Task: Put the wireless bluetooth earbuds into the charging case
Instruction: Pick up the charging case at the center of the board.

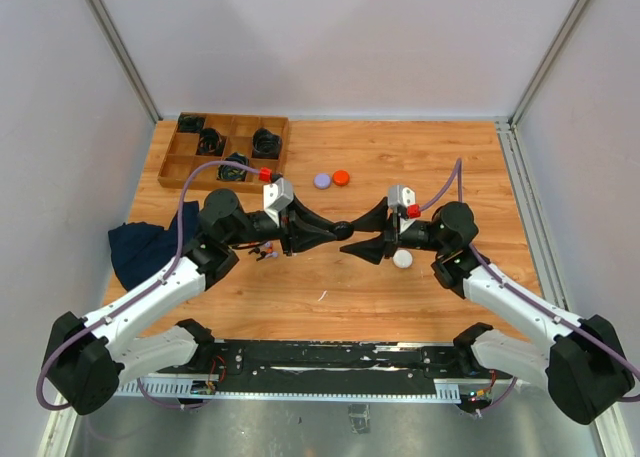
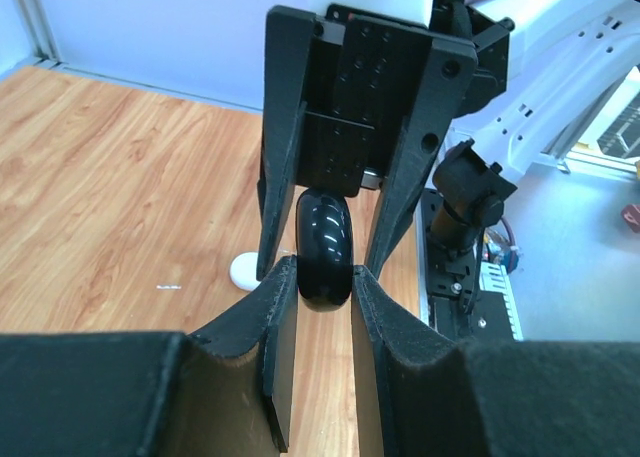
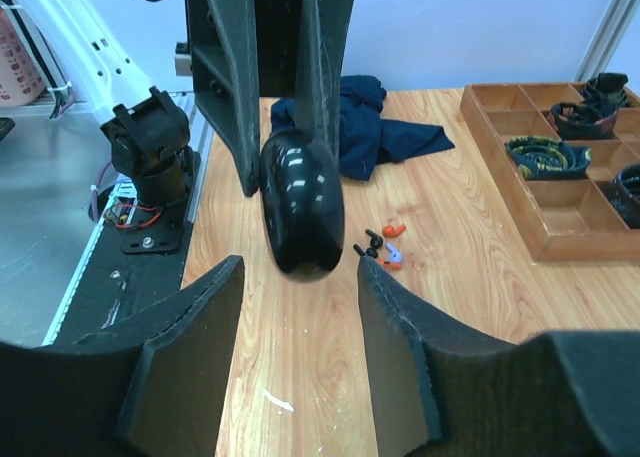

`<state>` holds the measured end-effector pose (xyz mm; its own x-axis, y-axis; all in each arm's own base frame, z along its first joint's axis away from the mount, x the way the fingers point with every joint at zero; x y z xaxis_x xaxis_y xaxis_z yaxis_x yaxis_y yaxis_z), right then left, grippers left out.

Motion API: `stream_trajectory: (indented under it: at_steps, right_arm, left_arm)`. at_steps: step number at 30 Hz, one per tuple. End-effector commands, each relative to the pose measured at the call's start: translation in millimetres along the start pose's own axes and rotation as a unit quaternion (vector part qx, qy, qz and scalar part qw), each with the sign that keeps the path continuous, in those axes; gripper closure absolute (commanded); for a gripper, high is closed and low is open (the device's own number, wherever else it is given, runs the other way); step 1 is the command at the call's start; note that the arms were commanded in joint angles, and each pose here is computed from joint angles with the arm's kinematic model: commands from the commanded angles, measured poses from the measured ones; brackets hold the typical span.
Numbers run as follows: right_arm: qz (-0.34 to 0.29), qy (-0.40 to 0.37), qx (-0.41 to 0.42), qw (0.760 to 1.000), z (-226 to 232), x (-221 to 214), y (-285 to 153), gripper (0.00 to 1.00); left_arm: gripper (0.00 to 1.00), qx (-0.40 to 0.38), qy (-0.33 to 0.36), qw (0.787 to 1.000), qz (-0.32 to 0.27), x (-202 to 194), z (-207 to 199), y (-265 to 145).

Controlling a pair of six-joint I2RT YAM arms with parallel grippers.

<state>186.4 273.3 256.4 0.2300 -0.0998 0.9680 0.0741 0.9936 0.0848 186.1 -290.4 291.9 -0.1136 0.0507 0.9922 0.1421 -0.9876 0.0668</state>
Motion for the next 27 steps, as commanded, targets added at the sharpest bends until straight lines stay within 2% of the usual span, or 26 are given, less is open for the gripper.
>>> stream_trajectory:
  at_steps: [1,21,27]
  right_arm:
    - [-0.023,-0.030,0.023,0.999,7.4,28.9,2.3,0.51]
    - [-0.018,-0.021,0.045,0.999,13.4,33.9,4.5,0.67]
    - [-0.025,-0.015,0.051,0.998,14.7,36.2,5.9,0.68]
  left_arm:
    - [0.99,-0.036,0.035,0.998,-0.025,20.6,-9.3,3.9]
    - [0.99,-0.034,0.035,0.998,-0.027,21.3,-10.6,2.1]
    - [0.99,-0.033,0.033,0.999,-0.025,19.3,-10.2,2.2]
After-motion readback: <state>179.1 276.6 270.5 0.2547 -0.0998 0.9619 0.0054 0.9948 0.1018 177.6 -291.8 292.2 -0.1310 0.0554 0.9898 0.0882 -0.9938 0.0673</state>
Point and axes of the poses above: each gripper's point midway between its finger pads, its own y axis out along the fingers, its own z axis along the line the jaws close on, x = y × z, the point moved 1 cm from there along -y, back along the fingers, and after that the axes turned 14 degrees about y, right-handed, at the moved point
